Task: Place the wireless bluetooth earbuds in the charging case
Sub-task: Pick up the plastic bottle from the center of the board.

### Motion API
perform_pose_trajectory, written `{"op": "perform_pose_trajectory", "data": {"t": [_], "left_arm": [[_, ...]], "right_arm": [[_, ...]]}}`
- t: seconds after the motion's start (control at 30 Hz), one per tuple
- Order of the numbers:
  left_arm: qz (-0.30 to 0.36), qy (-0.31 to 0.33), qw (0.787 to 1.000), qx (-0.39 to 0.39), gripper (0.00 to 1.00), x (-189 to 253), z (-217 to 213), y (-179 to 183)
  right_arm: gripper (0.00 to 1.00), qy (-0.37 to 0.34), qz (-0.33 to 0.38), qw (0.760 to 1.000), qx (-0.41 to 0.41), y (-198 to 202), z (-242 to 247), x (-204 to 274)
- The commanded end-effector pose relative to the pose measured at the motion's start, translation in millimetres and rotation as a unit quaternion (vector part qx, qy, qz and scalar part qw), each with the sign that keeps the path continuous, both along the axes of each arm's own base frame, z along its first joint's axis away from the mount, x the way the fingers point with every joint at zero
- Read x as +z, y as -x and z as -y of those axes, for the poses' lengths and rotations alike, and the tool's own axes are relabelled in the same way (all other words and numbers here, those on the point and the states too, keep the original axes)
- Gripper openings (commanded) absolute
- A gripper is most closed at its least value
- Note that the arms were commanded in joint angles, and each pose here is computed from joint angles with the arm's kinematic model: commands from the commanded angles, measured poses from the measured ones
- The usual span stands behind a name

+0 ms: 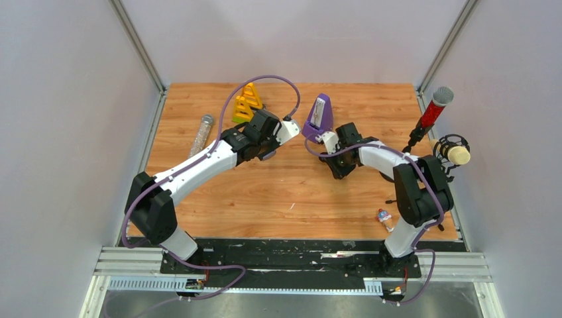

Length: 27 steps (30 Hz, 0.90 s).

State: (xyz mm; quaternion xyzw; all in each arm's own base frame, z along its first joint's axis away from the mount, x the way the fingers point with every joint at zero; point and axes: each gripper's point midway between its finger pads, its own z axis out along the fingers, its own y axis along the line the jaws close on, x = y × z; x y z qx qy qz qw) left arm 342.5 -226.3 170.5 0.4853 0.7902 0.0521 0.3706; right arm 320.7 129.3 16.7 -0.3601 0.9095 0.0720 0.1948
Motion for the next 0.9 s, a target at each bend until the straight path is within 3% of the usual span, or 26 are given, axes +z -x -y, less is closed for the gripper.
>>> {"op": "perform_pose_trajectory", "data": {"t": [0.0,0.27,0.63,0.73,0.87], "left_arm": [[0.024,0.032,0.999,-0.003,0.09,24.0,5.2,0.4],[0.024,0.031,0.999,-0.004,0.09,25.3,5.6,0.8],[0.032,0.031,0.999,0.001,0.09,28.5,2.9,-0.8],[0.035,0.031,0.999,0.002,0.09,30.1,1.8,-0.6],[0.035,0.033,0.999,0.001,0.09,29.6,1.7,0.4]], "right_arm": [[0.23,0.012,-0.005,1.0,0.015,-1.8,-2.4,-13.1],[0.19,-0.01,0.01,0.999,0.048,-2.5,-20.1,-0.4],[0.24,-0.039,0.009,0.974,0.222,36.0,-84.6,10.7],[0.34,-0.047,0.016,0.969,0.242,38.4,-95.1,17.0],[0.65,-0.082,0.035,0.968,0.233,38.5,-105.6,43.5]]}}
